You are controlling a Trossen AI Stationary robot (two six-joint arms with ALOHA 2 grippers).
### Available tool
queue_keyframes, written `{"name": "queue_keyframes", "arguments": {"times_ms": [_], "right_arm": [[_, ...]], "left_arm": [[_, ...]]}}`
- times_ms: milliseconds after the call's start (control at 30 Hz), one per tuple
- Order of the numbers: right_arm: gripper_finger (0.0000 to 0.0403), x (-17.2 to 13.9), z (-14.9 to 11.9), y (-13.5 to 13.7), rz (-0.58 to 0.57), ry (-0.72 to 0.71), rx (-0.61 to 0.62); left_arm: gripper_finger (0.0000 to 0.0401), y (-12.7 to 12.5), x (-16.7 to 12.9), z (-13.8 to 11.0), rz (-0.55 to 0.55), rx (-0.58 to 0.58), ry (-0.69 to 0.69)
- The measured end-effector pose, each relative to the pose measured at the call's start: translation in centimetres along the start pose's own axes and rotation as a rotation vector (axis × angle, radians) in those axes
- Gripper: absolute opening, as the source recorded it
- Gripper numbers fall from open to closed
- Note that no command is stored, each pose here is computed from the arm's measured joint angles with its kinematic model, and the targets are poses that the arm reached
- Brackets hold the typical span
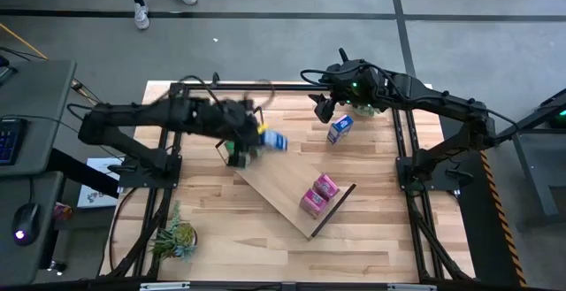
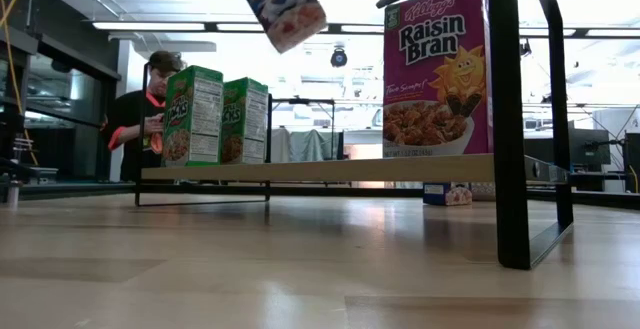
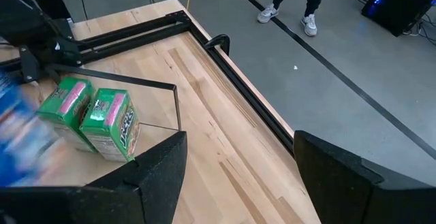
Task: Stack cereal on shelf
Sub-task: Put the left blue cereal box on the shelf
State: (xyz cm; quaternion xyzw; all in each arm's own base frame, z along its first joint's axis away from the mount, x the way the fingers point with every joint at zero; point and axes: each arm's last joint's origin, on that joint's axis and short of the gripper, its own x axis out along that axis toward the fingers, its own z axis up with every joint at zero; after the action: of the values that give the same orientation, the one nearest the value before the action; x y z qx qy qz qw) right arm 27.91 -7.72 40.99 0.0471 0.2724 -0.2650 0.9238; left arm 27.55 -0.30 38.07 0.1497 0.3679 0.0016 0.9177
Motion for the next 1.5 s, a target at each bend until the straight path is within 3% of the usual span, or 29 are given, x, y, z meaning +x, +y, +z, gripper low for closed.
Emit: {"name": "queue_keyframes", "arguments": {"times_ms": [200, 300, 433, 667, 867, 1133, 1500], "right_arm": [[0.0262, 0.0, 0.0, 0.0, -0.001, 0.000, -0.010], [0.0262, 0.0, 0.0, 0.0, -0.001, 0.000, -0.006], [0.0262, 0.0, 0.0, 0.0, -0.001, 0.000, 0.008], [0.0262, 0.0, 0.0, 0.0, 0.002, 0.001, 0.016], [0.0262, 0.0, 0.0, 0.0, 0.003, 0.001, 0.009], [0.0262, 0.0, 0.0, 0.0, 0.003, 0.001, 0.014], [0.0262, 0.0, -0.1, 0.0, 0.002, 0.009, 0.010]], "left_arm": [[0.0145, -5.2, 1.8, 1.0, -0.181, 0.202, 0.015], [0.0145, -7.7, 2.7, 0.8, -0.233, 0.366, 0.067], [0.0147, -10.3, 4.7, 0.2, -0.243, 0.550, 0.176], [0.0157, -12.8, 8.2, -0.4, -0.217, 0.769, 0.271], [0.0158, -13.0, 9.5, -0.9, -0.272, 0.798, 0.306], [0.0158, -10.7, 10.0, -0.9, -0.353, 0.649, 0.292], [0.0159, -9.5, 10.6, -0.9, -0.382, 0.622, 0.263]]}}
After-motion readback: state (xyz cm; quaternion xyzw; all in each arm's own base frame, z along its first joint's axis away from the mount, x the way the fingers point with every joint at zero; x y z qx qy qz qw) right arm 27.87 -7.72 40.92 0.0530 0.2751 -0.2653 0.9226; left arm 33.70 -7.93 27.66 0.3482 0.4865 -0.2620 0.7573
